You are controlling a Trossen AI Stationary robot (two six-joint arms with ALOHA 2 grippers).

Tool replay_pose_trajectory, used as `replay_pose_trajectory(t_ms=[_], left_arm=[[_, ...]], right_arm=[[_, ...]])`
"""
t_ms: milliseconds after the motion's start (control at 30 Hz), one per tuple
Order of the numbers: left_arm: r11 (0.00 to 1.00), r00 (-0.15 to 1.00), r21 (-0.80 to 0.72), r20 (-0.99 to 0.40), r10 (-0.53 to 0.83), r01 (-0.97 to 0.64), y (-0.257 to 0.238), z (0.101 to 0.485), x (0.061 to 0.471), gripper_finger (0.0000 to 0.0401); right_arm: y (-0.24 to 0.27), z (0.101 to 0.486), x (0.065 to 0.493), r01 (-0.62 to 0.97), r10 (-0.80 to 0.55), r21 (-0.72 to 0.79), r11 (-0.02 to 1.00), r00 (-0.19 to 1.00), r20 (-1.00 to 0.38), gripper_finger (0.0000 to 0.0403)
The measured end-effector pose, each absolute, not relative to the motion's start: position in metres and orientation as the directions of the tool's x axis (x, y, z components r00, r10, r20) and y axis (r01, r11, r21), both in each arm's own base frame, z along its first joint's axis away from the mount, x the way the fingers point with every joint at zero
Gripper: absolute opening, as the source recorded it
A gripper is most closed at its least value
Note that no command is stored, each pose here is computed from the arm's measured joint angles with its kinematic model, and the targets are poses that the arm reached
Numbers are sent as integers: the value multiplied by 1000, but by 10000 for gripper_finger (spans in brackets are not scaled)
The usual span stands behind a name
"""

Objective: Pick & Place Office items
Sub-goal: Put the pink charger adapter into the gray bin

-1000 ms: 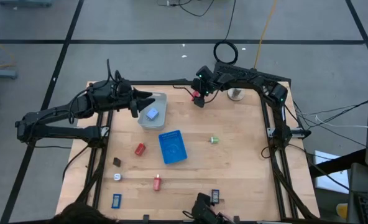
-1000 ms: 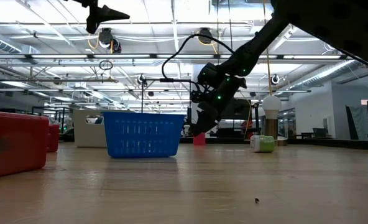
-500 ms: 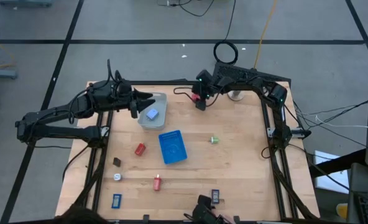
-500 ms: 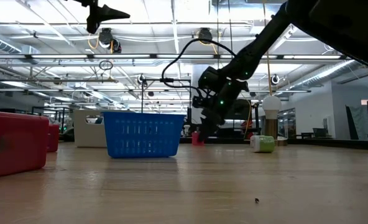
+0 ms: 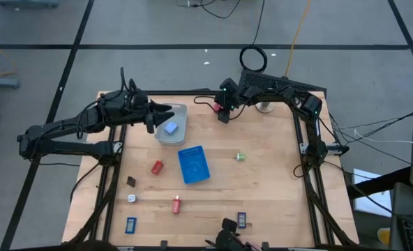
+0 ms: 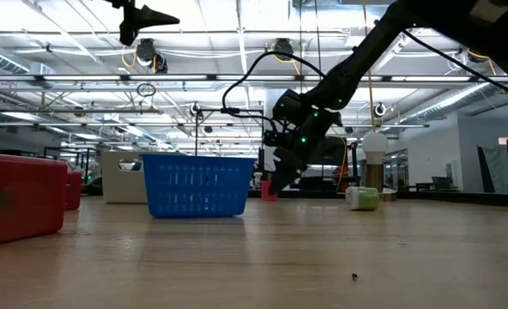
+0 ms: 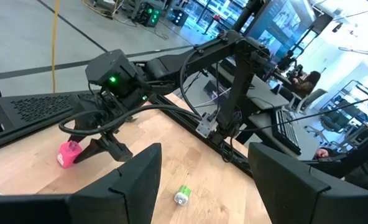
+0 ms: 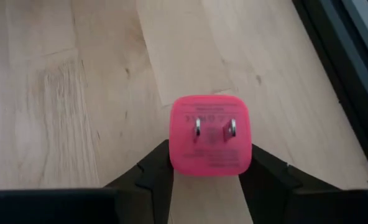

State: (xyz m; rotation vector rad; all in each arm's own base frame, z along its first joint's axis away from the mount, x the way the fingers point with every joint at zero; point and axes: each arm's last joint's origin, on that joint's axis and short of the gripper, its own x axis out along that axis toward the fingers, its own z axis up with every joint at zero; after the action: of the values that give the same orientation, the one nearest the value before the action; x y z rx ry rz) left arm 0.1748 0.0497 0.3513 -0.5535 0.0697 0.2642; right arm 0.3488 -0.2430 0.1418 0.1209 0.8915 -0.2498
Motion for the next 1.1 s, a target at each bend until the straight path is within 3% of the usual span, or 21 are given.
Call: replay_pose_trajectory(t_ms=[367,733,1100], left_arm=[[813,965,-519,-130,230,-263,50,352,175,244],[841,982,-526,48,181,-130,49,369,176,244],[844,982,-521,53,180,-127,49,370,176,243]], right_arm=[[-231,181,346,292,-188,9,956,638,-746,140],[-210,255,332,327,-240,30,944,748,-619,140],[-173,313,325,325,-232,131,937,855,-463,140]])
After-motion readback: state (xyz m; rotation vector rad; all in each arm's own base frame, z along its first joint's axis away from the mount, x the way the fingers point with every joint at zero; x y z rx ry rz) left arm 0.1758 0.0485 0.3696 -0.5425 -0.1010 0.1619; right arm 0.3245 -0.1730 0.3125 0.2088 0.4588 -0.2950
